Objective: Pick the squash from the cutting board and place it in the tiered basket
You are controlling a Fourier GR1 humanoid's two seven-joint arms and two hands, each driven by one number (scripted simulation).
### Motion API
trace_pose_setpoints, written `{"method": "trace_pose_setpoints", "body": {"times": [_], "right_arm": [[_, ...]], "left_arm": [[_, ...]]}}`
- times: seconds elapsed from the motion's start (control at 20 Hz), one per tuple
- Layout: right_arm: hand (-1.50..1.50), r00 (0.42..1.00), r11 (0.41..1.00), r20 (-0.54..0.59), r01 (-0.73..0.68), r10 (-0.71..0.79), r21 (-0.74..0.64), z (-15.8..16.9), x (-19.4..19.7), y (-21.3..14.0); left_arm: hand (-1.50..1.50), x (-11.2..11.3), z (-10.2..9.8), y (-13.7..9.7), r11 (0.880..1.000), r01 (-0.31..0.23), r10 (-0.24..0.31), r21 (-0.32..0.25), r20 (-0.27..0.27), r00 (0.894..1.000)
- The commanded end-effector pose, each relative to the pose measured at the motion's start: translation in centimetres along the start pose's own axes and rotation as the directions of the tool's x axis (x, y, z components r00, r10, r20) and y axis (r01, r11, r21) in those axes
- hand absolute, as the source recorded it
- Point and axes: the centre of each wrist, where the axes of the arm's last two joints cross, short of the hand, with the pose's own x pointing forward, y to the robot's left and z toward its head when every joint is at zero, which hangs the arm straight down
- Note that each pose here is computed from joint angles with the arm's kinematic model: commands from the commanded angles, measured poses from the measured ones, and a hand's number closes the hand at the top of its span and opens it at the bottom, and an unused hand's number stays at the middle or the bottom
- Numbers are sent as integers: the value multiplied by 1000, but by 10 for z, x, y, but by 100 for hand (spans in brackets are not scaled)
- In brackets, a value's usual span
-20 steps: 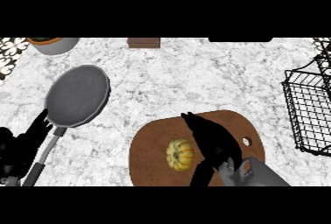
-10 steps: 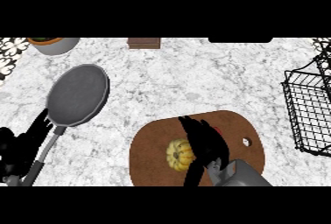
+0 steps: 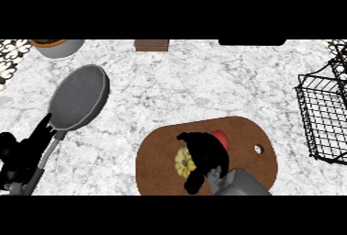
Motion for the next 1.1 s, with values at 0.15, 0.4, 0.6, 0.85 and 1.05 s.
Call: {"method": "trace_pose_setpoints", "body": {"times": [0.15, 0.4, 0.6, 0.85, 1.05], "right_arm": [[150, 997, 999, 72, -23, 26, -42, 1, 5, 26], [150, 997, 991, 77, 35, -25, -128, 13, -15, 10], [150, 996, 972, 73, 69, -54, -223, 11, -6, -10], [150, 997, 914, -43, 47, -70, -402, 78, 39, 41], [150, 992, 842, -106, 3, -71, -540, 114, 40, 42]], "left_arm": [[0, 8, 9, -15, 1000, 3, -4, -9, -9, 1000], [0, -9, 15, -5, 1000, 1, -1, -9, -12, 1000], [0, -6, -2, -2, 1000, -13, 13, 1, -20, 1000], [0, -6, 5, -14, 1000, -1, 1, 10, -2, 1000], [0, -8, 9, 3, 1000, -8, 8, 6, -35, 999]]}}
